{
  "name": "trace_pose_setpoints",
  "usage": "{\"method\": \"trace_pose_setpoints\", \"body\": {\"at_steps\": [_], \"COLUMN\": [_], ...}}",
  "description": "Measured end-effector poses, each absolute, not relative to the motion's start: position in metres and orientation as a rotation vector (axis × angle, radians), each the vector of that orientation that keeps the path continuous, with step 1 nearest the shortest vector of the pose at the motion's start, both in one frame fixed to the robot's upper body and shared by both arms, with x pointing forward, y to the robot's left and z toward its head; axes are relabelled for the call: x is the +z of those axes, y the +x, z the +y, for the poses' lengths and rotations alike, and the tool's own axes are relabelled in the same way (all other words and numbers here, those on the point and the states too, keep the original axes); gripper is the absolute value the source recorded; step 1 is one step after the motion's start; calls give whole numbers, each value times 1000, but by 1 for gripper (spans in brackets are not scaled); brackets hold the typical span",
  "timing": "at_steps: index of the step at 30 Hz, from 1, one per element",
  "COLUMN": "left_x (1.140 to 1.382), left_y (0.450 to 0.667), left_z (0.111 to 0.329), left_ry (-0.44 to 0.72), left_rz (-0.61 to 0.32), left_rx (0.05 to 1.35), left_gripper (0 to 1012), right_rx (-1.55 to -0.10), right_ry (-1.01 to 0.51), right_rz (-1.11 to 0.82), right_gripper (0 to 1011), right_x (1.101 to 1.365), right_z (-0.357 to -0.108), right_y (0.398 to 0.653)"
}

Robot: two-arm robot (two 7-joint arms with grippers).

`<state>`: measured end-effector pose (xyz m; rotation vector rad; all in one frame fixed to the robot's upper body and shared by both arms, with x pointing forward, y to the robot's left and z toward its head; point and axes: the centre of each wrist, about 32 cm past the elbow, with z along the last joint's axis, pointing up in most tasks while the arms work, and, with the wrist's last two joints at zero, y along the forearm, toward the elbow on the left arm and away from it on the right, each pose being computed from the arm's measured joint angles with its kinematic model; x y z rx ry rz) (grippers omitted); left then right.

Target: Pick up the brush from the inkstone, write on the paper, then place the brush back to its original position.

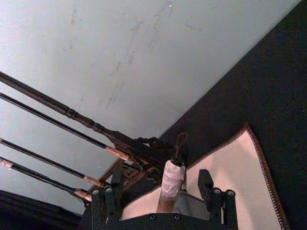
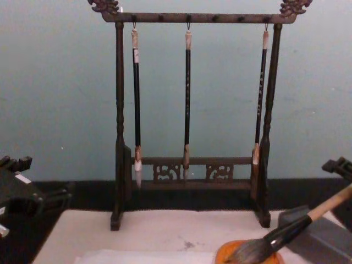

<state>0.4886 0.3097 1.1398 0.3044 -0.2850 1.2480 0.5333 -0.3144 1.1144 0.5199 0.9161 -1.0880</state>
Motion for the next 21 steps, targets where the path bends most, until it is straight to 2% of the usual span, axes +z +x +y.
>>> {"method": "trace_pose_setpoints", "body": {"at_steps": [2,9,11,14,16,17,21], "left_x": [1140,1140,1140,1140,1140,1140,1140], "left_y": [489,489,489,489,489,489,489], "left_z": [310,310,310,310,310,310,310], "left_ry": [304,304,304,304,304,304,304], "left_rz": [-285,-285,-285,-285,-285,-285,-285], "left_rx": [1248,1248,1248,1248,1248,1248,1248], "left_gripper": [1009,1010,1010,1010,1010,1010,1010], "right_rx": [-1088,-1088,-1088,-1088,-1088,-1088,-1088], "right_ry": [520,521,521,521,521,521,521], "right_rz": [916,917,918,918,918,918,919], "right_gripper": [1000,860,745,647,618,547,424], "right_x": [1114,1114,1115,1114,1115,1115,1115], "right_z": [-314,-314,-314,-314,-314,-314,-315], "right_y": [533,533,533,533,533,533,533]}}
